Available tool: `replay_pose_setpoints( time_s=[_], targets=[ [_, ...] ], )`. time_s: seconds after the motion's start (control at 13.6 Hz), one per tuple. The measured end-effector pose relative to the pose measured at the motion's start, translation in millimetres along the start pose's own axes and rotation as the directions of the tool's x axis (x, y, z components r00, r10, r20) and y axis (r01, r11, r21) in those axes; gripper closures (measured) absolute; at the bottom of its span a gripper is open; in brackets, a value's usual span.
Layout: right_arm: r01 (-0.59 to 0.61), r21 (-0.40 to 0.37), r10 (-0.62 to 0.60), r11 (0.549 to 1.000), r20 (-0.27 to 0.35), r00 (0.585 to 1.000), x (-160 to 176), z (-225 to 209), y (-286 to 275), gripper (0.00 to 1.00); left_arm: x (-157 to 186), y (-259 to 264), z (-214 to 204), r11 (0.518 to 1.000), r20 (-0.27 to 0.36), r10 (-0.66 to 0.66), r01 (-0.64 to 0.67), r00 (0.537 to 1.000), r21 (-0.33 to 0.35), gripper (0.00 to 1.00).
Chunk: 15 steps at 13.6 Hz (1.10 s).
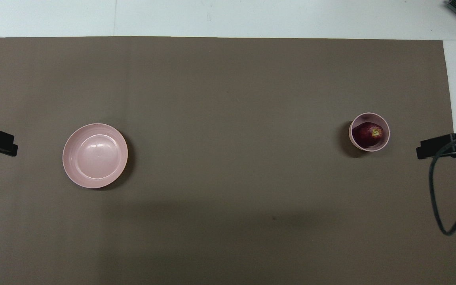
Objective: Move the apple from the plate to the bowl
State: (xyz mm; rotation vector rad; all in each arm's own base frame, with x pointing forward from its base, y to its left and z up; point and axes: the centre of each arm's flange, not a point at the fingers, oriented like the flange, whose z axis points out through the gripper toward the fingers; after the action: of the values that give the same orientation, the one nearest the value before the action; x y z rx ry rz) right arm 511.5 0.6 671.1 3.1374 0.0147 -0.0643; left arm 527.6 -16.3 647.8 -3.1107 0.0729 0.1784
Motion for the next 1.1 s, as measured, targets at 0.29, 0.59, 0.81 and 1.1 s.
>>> replay_pose_setpoints(
  time_s=[0.29, 0.59, 0.81, 1.1],
  targets=[
    [0.004, 0.014, -0.004, 1.000, 0.006, 1.000, 0.3, 3.1, 2.0, 0.00, 0.0, -0.1, 0.0, 1.000, 0.000, 0.000, 0.000, 1.000, 0.000, 0.00],
    [0.037, 0.006, -0.037, 0.999, 0.001, 0.999, 2.7, 8.0, 4.9, 0.00, 0.0, -0.1, 0.0, 1.000, 0.000, -0.001, 0.001, 1.000, 0.000, 0.00],
    [0.037, 0.004, -0.037, 0.999, 0.006, 0.999, 2.8, 10.4, 5.4, 0.00, 0.0, -0.2, 0.0, 1.000, 0.000, -0.001, 0.001, 1.000, 0.000, 0.00],
    [0.037, 0.004, -0.037, 0.999, 0.008, 0.999, 2.5, 11.0, 5.4, 0.00, 0.0, -0.2, 0.0, 1.000, 0.000, -0.001, 0.001, 1.000, 0.000, 0.00]
  ],
)
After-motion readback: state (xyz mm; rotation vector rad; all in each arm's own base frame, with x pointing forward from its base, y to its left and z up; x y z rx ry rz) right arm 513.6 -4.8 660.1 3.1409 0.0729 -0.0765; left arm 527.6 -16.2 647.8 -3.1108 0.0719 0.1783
